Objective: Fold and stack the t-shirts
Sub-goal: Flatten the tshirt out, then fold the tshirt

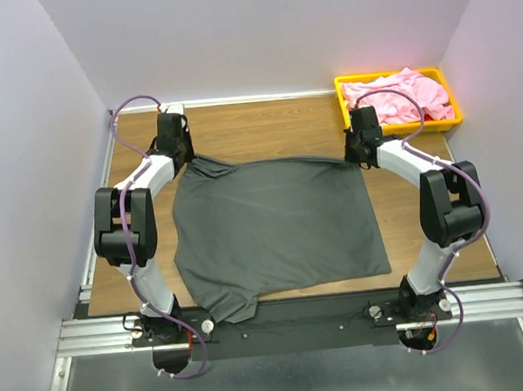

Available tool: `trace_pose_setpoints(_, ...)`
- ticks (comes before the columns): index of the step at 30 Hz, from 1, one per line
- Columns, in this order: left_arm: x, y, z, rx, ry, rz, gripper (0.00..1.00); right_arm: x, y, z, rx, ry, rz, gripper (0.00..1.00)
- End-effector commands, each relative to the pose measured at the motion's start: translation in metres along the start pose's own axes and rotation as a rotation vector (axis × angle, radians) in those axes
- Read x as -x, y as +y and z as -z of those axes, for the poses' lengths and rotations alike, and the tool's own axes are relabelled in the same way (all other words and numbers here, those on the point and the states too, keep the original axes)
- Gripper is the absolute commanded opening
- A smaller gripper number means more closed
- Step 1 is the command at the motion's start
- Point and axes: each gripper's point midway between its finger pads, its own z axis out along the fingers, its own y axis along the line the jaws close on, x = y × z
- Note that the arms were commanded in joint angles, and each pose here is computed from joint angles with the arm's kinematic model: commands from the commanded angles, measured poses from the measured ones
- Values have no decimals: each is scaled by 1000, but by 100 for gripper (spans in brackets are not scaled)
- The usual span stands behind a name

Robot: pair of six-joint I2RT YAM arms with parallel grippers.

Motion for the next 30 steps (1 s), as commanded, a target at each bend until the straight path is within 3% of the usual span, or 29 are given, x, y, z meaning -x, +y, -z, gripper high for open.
trace_pose_setpoints(1,40,-17,-5,-75,-102,42,0,32,-9,-19,-35,-96,-31,1)
trace_pose_setpoints(7,36,-31,-6,-147,-80,66,0,30,-19,-42,-52,-71,-29,1)
trace_pose_setpoints(30,36,-33,20,-136,2,174,0,55,-34,-46,-11,-97,-40,1)
